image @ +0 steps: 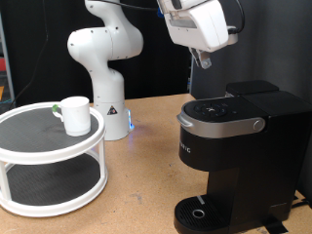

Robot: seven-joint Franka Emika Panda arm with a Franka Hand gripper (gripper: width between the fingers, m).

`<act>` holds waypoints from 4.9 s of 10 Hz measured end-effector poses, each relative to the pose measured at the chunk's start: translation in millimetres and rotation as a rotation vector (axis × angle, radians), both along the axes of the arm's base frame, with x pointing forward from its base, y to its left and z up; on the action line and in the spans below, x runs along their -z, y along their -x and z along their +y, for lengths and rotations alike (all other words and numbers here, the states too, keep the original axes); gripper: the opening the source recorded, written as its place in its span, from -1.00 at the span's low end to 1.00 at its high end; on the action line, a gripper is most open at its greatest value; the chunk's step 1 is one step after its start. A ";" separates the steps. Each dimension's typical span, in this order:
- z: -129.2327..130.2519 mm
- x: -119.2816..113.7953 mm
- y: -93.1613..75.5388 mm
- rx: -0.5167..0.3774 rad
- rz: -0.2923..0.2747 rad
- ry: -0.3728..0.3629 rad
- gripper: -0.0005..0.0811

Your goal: Make a cup of coffee with the keurig machine

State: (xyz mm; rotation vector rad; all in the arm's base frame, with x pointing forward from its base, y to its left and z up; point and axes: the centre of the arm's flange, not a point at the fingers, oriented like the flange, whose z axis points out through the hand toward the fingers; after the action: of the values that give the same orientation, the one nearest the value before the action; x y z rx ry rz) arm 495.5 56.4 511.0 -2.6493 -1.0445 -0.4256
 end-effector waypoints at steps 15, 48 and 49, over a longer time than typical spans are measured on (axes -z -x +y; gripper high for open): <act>-39.0 18.7 61.8 0.472 0.002 -0.270 -0.98; -222.4 31.1 245.0 0.272 0.055 -0.553 -0.98; -231.2 32.5 252.6 0.238 0.028 -0.565 -0.98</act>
State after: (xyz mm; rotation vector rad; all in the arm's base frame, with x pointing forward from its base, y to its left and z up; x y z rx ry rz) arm 242.9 -174.8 478.5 -2.2557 -0.4968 -0.6232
